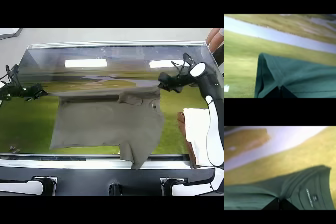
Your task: Fold the shirts.
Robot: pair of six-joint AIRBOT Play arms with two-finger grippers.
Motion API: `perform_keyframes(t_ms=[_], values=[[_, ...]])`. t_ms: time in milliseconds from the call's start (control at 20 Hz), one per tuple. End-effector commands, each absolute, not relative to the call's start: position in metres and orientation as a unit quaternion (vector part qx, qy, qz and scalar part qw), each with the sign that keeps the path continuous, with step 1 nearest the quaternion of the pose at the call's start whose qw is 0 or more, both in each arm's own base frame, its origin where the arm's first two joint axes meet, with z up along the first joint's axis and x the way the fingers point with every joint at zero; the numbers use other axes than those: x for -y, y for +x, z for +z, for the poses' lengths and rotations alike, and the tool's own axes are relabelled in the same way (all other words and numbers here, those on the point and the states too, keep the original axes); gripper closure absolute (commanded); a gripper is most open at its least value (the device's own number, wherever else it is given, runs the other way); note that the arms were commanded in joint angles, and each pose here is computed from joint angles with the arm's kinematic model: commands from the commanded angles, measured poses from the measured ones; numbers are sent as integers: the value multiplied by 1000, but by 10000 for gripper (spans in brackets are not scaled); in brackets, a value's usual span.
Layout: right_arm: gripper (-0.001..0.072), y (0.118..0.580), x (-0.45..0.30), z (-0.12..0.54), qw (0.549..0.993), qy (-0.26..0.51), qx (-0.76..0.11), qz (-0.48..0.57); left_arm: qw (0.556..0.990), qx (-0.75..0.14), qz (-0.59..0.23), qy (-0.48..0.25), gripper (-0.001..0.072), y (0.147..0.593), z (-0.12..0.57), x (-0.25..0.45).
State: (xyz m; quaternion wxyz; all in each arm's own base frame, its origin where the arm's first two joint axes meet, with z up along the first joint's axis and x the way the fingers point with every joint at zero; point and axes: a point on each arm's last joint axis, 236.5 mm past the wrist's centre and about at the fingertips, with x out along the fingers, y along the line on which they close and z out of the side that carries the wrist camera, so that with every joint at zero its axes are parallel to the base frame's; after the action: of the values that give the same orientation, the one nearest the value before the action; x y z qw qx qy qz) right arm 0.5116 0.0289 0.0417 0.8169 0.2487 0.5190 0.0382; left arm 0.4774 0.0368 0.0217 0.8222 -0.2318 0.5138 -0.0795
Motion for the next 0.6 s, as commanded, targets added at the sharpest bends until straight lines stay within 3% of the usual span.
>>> perform_keyframes(t_ms=[0, 200, 550], values=[[670, 446, -30, 11, 738, 227, -634, 41, 757, -600, -118, -231, 681, 434, -5, -19], [670, 410, -38, -34, 690, 229, -686, 28, 689, -665, -134, -255, 681, 389, -39, -2], [670, 408, -28, -46, 693, 219, -687, 5, 648, -716, -94, -241, 682, 358, -67, -15]])
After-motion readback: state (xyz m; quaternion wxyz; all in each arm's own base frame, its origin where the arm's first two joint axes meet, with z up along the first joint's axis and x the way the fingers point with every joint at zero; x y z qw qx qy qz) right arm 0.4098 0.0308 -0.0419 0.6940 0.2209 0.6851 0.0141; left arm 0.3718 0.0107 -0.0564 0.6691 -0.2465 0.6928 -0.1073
